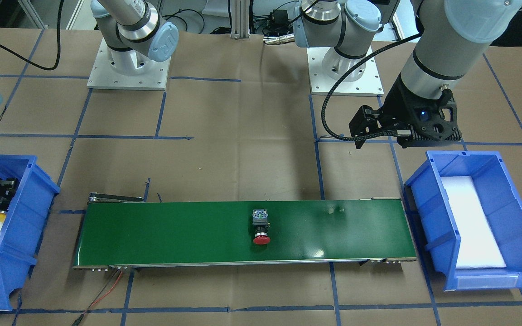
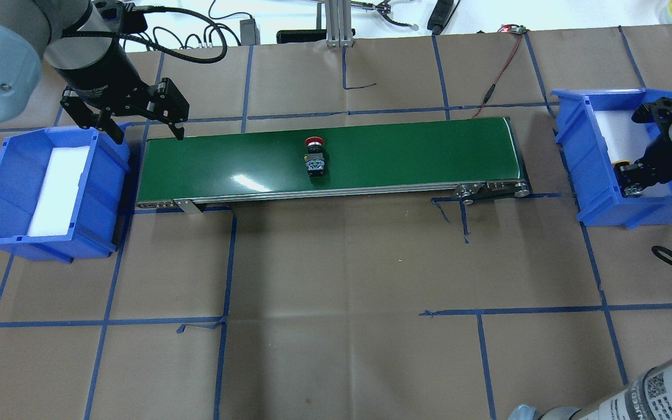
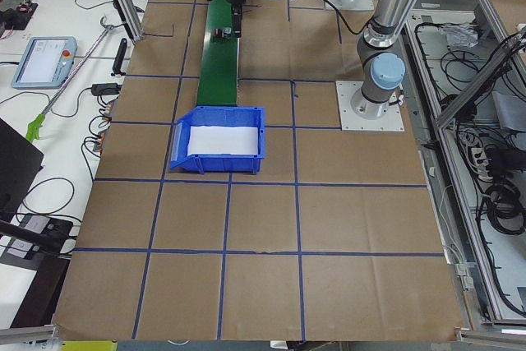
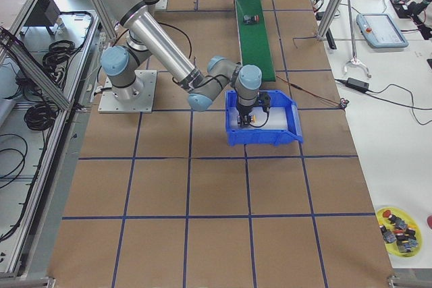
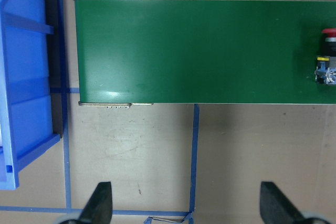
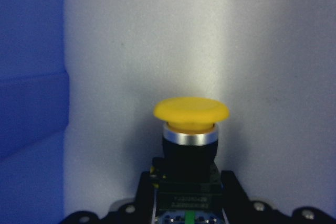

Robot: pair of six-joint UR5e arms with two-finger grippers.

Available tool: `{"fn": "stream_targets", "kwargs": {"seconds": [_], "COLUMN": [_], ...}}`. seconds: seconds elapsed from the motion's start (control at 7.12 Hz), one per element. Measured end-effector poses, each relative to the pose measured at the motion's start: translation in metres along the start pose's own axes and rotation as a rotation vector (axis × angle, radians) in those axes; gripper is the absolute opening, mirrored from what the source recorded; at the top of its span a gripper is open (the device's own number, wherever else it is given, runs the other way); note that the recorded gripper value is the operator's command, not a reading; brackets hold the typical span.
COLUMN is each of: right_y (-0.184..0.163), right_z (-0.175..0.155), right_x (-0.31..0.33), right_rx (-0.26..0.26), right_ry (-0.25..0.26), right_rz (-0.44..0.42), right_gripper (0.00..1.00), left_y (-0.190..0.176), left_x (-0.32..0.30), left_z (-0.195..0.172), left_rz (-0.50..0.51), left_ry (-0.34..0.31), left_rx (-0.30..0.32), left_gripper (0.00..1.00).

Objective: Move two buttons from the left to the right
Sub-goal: 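Lower the yellow button into the bin and open the right gripper, then raise the right gripper and move it back over the conveyor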

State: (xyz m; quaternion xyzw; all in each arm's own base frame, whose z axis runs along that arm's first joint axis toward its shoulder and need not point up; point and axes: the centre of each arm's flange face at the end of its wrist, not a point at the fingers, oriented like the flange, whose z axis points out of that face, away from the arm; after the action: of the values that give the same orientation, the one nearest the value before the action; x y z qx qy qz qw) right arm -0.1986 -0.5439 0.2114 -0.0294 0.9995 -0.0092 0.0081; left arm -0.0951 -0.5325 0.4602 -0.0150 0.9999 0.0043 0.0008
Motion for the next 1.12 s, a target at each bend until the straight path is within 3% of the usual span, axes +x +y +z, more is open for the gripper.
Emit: {"fn": "stream_targets", "kwargs": {"seconds": [0.28,0.56,0.84,1.12], "right_y": [-0.004,-0.013,-0.019,-0.020], "right_z": [-0.010,-0.040,-0.097,-0.168], "right_x": [0.003,0.008,0.008,0.001], "right_rx": [0.015,0.043,0.060,0.035], "right_ry": [0.010,0.025,0.030,0.007], "right_rz": [0.002,0.002,0.013,0.082], "right_gripper": [0.99,0.99,1.00,1.00], "left_y": [0.000,0.000,0.000,0.000], "left_x": [0.000,0.000,0.000,0.000], "left_z": [0.000,0.000,0.000,-0.001], "left_rz": [0.000,0.000,0.000,0.000], "left_ry": [0.000,0.000,0.000,0.000], "left_rx": [0.001,0.001,0.001,0.002], "left_gripper": [0.99,0.99,0.99,0.99]}}
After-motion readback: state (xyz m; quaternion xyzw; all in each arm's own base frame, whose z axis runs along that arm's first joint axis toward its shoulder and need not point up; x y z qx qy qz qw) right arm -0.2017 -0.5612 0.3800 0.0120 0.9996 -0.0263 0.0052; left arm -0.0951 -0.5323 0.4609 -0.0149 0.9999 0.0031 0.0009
